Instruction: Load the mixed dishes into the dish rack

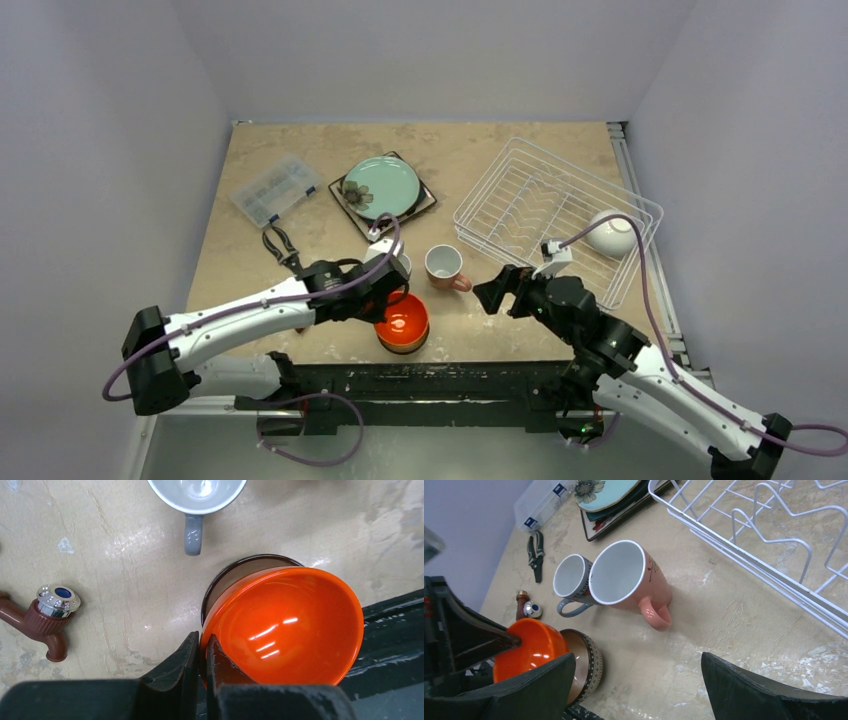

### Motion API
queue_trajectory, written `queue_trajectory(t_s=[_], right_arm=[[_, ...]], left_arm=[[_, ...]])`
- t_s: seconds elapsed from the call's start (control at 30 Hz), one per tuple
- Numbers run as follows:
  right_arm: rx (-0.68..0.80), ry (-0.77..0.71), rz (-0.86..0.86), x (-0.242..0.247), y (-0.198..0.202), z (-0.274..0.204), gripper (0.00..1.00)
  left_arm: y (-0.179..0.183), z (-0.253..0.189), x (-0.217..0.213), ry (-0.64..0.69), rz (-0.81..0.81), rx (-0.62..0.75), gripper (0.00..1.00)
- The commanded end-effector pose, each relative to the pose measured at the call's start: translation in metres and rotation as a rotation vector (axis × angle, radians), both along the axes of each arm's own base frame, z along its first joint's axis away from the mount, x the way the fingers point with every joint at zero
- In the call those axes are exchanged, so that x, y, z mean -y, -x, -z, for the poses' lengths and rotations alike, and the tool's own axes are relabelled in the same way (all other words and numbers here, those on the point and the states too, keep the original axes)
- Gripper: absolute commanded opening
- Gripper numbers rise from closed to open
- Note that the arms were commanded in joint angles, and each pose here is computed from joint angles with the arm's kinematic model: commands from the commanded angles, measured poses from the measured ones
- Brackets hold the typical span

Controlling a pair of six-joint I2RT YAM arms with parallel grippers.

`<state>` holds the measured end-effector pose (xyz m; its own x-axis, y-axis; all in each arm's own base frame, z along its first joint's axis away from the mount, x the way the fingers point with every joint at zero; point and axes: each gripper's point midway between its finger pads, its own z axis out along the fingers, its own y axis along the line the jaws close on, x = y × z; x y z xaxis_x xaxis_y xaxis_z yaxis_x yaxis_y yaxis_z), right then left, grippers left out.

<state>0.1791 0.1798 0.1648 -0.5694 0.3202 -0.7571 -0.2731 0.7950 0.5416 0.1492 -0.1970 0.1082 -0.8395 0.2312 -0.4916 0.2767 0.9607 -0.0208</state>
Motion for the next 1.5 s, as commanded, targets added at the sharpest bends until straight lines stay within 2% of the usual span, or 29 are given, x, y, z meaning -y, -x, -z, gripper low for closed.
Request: queue_trajectory(t_s=[0.0, 0.07, 0.17, 0.4, 0.6, 0.77, 1.0, 1.13, 1.27, 1.47], right_arm=[[-0.005, -0.003, 0.021, -0.002, -0.005, -0.005, 0.98], [-0.026, -0.023, 0.024, -0.005, -0.005, -0.006, 0.99], [-0.049, -0.138, -0.006, -0.018, 0.001, -0.021, 0.98], [0.003, -0.398, -0.233, -0.057, 0.026, -0.083, 0.98], [0.091, -0.413, -0.388, -0.076, 0.036, -0.114, 0.98], [0.129, -0.389, -0.467, -0.089, 0.040, -0.126, 0.98], [0.291, -0.444, -0.569, -0.107, 0.052, -0.155, 0.98], [0.353, -0.481, -0.533, -0.113, 0.040, -0.170, 0.98], [0.380, -0.494, -0.475, -0.118, 0.025, -0.174, 0.98], [0.375, -0.538, -0.353, -0.111, 0.006, -0.176, 0.98]], left_arm=[[-0.004, -0.050, 0.014, 0.150, 0.034, 0.075, 0.00], [-0.003, -0.066, 0.023, 0.222, 0.078, 0.096, 0.00], [-0.008, -0.103, 0.034, 0.342, 0.157, 0.159, 0.00], [-0.039, -0.194, 0.048, 0.682, 0.266, 0.280, 0.00], [-0.053, -0.237, 0.066, 0.789, 0.356, 0.299, 0.00], [-0.065, -0.231, 0.070, 0.802, 0.411, 0.332, 0.00], [-0.088, -0.212, 0.054, 0.856, 0.387, 0.314, 0.00], [-0.087, -0.202, 0.053, 0.834, 0.393, 0.275, 0.00], [-0.089, -0.203, 0.049, 0.813, 0.388, 0.296, 0.00], [-0.092, -0.198, 0.047, 0.792, 0.374, 0.288, 0.00]])
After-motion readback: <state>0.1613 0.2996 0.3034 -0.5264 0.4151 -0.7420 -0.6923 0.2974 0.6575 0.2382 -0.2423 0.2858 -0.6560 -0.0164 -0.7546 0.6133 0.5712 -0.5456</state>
